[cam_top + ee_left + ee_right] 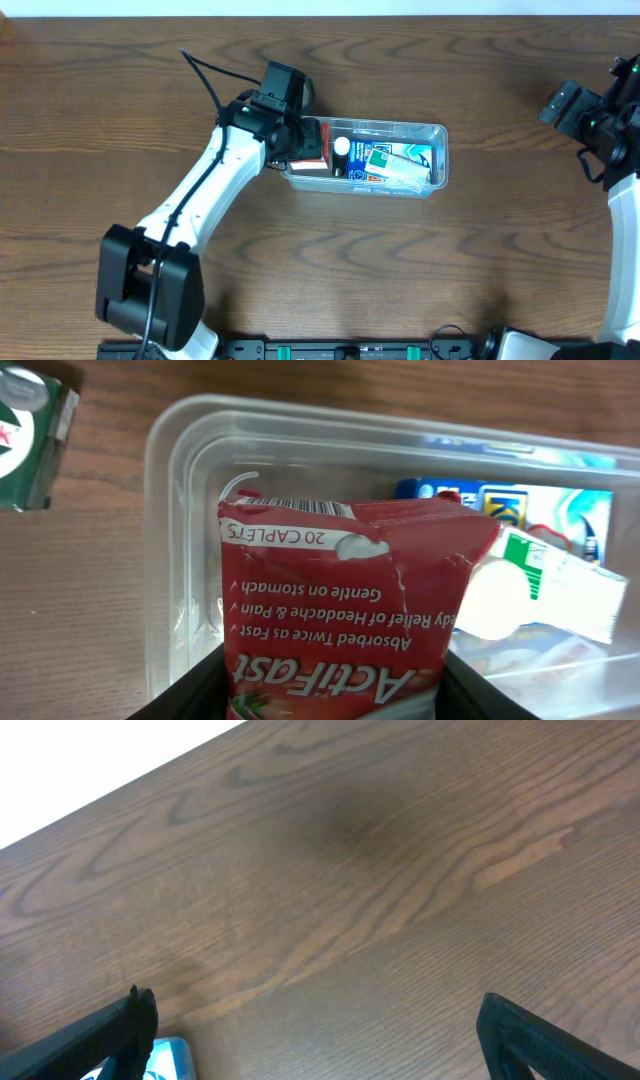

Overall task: Pack container
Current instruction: 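Lower the red box into the container's left end and open left gripper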

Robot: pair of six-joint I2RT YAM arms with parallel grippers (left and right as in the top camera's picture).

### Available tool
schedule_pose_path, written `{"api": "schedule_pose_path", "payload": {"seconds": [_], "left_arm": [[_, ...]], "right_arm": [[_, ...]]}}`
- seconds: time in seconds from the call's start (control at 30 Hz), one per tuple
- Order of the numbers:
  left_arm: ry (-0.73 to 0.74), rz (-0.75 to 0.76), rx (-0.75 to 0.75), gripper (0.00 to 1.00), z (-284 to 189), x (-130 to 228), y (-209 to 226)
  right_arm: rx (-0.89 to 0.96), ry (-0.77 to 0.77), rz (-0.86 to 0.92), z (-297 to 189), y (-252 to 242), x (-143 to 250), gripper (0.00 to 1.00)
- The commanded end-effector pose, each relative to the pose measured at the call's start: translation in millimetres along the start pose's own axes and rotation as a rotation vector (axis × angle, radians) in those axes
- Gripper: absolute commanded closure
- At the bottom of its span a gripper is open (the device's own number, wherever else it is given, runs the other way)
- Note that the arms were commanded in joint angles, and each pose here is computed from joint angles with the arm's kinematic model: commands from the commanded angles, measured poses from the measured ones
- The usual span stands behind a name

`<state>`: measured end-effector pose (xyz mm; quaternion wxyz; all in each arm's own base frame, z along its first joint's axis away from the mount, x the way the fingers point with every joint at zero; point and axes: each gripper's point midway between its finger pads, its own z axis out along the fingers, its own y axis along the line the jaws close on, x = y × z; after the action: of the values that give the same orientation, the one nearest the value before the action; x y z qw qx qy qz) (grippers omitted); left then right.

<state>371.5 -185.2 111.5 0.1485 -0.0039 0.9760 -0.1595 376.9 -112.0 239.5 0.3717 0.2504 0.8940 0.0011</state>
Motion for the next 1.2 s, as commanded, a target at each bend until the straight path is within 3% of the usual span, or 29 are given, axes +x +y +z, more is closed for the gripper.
{"api": "schedule_pose_path", "payload": {"seconds": [0.0,0.27,0.37,0.53,0.93,1.17], "left_arm": [[0.033,-0.01,-0.028,0.48,14,6,7],[0.047,-0.012,-0.035,0.47,20,8,9],[0.044,-0.012,-0.033,0.39,20,8,8],[0.044,-0.012,-0.033,0.36,20,8,8],[0.012,-0.01,-0.02,0.35,18,-2,6],[-0.056,0.007,-0.001,0.35,-7,-22,4]], "right_arm": [[0.003,-0.008,0.014,-2,-1,-3,0.01],[0.003,-0.008,0.014,-2,-1,-3,0.01],[0.003,-0.008,0.014,-2,-1,-3,0.01],[0.003,-0.008,0.014,-2,-1,-3,0.01],[0.003,-0.008,0.014,-2,-1,-3,0.01],[0.003,-0.008,0.014,-2,-1,-3,0.01]]}}
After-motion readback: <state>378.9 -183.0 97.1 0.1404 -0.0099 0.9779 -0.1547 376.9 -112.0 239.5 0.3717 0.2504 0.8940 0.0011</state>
